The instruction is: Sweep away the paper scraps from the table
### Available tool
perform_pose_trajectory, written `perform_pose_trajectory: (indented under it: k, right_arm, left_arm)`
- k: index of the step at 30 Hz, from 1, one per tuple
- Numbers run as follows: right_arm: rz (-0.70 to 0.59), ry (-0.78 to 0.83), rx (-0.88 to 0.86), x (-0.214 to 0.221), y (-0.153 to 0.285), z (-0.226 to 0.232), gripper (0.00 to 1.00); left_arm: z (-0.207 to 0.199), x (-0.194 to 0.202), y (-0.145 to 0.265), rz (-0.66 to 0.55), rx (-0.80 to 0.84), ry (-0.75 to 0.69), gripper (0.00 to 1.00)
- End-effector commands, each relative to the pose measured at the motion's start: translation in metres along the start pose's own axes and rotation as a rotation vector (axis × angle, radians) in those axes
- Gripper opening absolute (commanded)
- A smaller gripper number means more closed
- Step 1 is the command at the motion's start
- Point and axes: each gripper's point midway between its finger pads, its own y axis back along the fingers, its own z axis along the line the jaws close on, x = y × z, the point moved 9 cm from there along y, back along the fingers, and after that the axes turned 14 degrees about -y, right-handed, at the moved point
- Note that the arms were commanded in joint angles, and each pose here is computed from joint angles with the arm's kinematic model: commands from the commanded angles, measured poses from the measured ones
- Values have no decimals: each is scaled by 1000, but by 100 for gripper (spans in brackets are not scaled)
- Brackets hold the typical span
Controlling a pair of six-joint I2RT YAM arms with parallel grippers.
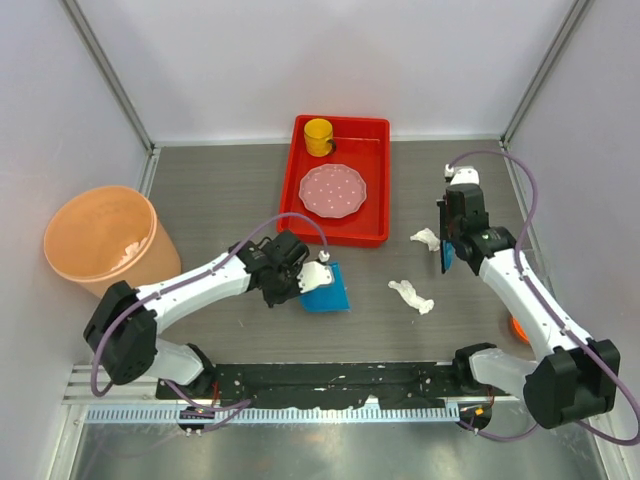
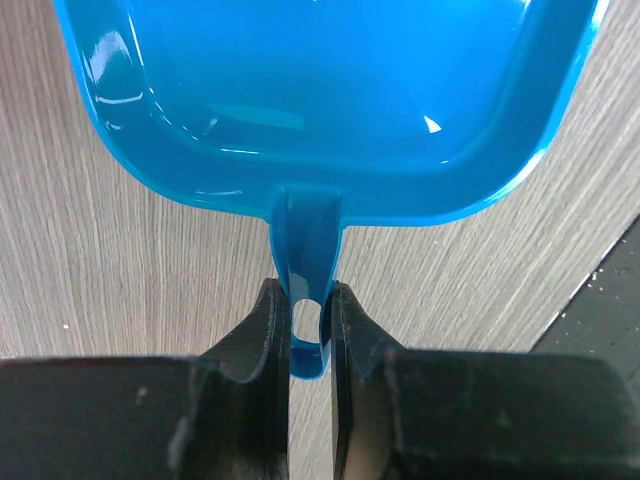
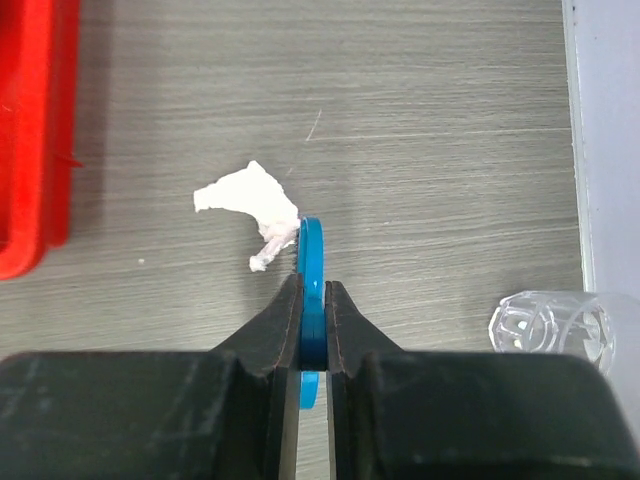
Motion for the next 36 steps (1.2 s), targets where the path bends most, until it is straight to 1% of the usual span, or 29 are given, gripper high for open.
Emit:
perform_pose_trajectory:
  k: [1, 3, 4, 7, 8, 10, 12, 15, 16, 17, 18, 19, 20, 21, 22, 24, 26, 28, 30, 32, 33, 34, 35, 36]
  right_arm:
    - [-116, 82, 23, -3, -27, 2, 1]
    - [-118, 119, 9, 0, -37, 5, 1]
    - [-134, 121, 12, -6, -38, 7, 1]
    - [-251, 124, 104, -37, -36, 5, 1]
    - [-268, 128, 138, -45, -34, 3, 1]
    - [-289, 145, 151, -62, -29, 6, 1]
    - [-308, 147, 132, -74, -29, 10, 1]
    - [-281, 180, 49, -79, -44, 21, 1]
    - [-303, 187, 28, -86, -49, 25, 1]
    - [-276, 218, 25, -82, -64, 27, 1]
    - [-276, 230, -1, -86, -72, 27, 1]
    - [-253, 280, -18, -85, -83, 28, 1]
    - [-207, 323, -31, -77, -98, 31, 1]
    - [-168, 380, -68, -73, -105, 34, 1]
    - [-150, 470, -85, -69, -109, 34, 1]
    - [-122, 530, -117, -55, -115, 35, 1]
    - [-107, 583, -177, -46, -111, 40, 1]
    - [-64, 598, -253, -33, -98, 41, 1]
    - [-43, 561, -285, -21, -75, 40, 1]
    - [-50, 507, -328, -10, -57, 41, 1]
    - [-39, 503, -351, 7, -49, 39, 1]
    - [-91, 499, -390, 7, -30, 38, 1]
    - [-115, 513, -442, 16, -17, 46, 1]
    - [-107, 525, -458, 31, -14, 44, 1]
  left_arm:
    - [5, -12, -17, 8, -41, -60, 0]
    - [5, -13, -24, 27, -32, -74, 0]
    - [4, -14, -27, 30, -30, -82, 0]
    - [6, -17, -33, 38, -27, -93, 0]
    - [7, -19, -34, 37, -26, -92, 0]
    - [8, -22, -34, 32, -22, -89, 0]
    - [8, -23, -33, 25, -24, -89, 0]
    - [7, -21, -34, 25, -26, -93, 0]
    - [7, -20, -34, 30, -25, -92, 0]
    - [7, -20, -34, 35, -28, -92, 0]
    - [7, -20, -34, 37, -28, -89, 0]
    - [6, -19, -34, 39, -28, -88, 0]
    - [7, -20, -33, 38, -31, -89, 0]
    - [7, -20, -33, 35, -33, -86, 0]
    - [7, -20, -33, 35, -33, -86, 0]
    - [7, -20, -33, 32, -34, -85, 0]
    - [7, -21, -34, 32, -36, -89, 0]
    - [8, -22, -35, 30, -36, -90, 0]
    - [9, -22, -35, 26, -37, -94, 0]
    - [9, -23, -34, 20, -38, -99, 0]
    - [9, -23, -33, 16, -39, -101, 0]
    - [9, -23, -33, 9, -38, -106, 0]
    - [9, -24, -34, 5, -38, -110, 0]
    - [9, -24, -35, 5, -38, -117, 0]
